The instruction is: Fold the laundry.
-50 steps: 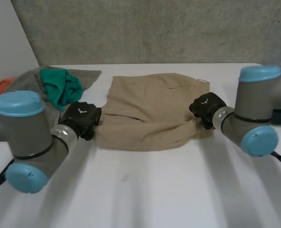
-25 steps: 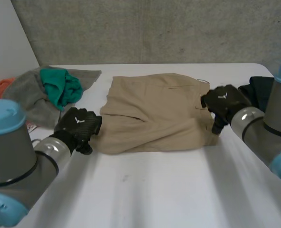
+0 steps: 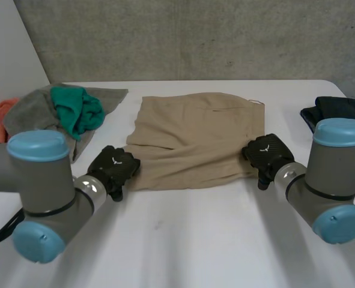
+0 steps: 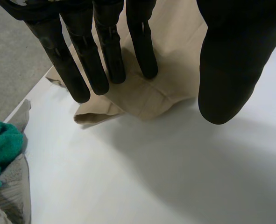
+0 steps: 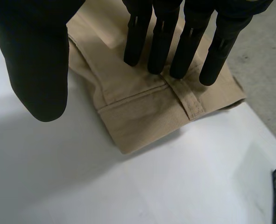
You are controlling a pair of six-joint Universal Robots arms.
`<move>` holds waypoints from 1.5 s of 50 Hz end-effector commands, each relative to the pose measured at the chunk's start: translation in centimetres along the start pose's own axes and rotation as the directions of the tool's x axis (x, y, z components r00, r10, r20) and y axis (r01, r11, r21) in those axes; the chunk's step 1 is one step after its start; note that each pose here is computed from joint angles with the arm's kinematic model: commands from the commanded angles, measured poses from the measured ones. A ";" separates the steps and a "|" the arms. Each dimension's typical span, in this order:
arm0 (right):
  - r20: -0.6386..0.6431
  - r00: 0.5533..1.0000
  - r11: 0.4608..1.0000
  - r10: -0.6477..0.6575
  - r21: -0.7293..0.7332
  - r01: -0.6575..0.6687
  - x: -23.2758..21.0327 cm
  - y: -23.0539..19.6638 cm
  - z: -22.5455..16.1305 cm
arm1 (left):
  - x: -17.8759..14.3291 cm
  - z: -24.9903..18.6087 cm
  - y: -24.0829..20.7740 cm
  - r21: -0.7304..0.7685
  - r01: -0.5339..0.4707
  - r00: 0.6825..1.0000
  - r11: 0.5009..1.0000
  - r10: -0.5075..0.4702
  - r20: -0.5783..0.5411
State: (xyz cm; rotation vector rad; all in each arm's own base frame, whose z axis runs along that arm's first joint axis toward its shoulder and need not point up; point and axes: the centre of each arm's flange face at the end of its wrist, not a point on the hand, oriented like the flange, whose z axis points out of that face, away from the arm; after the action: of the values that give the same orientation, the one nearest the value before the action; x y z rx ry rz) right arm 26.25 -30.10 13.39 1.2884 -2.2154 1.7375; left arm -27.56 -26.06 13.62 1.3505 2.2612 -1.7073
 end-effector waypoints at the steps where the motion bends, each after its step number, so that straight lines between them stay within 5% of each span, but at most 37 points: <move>1: -0.038 0.999 0.999 -0.024 0.037 0.026 -0.3 0.4 2.1 | -0.3 2.7 -0.2 0.012 -0.013 1.000 1.000 0.013 0.018; 18: -0.084 0.996 0.996 -0.038 0.077 0.044 0.1 0.6 4.2 | -0.6 4.4 -1.8 0.045 -0.054 0.996 0.998 0.050 0.071; 26: -0.098 0.995 0.995 -0.020 0.093 0.030 2.6 -2.6 1.0 | -1.2 0.2 -3.6 0.072 -0.022 0.998 0.997 0.018 0.054; 37: -0.039 0.999 0.991 0.006 0.134 -0.001 6.5 -9.3 -5.8 | -6.2 -8.1 -10.7 0.310 0.089 0.988 0.946 -0.122 0.089; 45: 0.030 0.998 0.999 0.048 0.010 -0.049 4.6 -7.0 -5.3 | -3.6 -5.9 -5.9 0.069 0.199 0.980 0.978 -0.197 -0.023; 51: 0.050 0.999 1.000 -0.010 -0.013 0.011 4.4 -8.8 -9.6 | -3.0 -10.3 -6.9 0.022 0.204 0.976 0.979 -0.201 -0.088; 57: 0.101 0.983 0.987 -0.156 -0.011 0.158 4.5 -10.1 -14.9 | -2.3 -15.6 -8.7 0.039 0.161 0.977 0.986 -0.154 -0.148; 62: 0.264 0.934 0.960 -0.239 -0.079 0.268 3.4 -7.8 -16.3 | -0.2 -18.1 -7.5 -0.050 0.006 0.962 0.999 -0.019 -0.272; 69: 0.306 0.931 0.955 -0.198 -0.152 0.253 3.6 -5.2 -12.6 | -0.8 -12.4 -6.5 -0.043 -0.116 0.972 0.992 0.105 -0.208; 75: 0.121 0.991 0.980 -0.061 -0.182 0.083 6.1 -4.1 -5.5 | -2.5 -3.8 -9.2 0.108 -0.135 0.990 0.985 0.138 -0.017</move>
State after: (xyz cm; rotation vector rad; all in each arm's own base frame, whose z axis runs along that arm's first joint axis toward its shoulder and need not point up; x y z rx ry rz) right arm 21.73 -22.49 23.85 1.7397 -2.2006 1.3079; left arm -25.51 -17.00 24.46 1.6797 2.2584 -1.5375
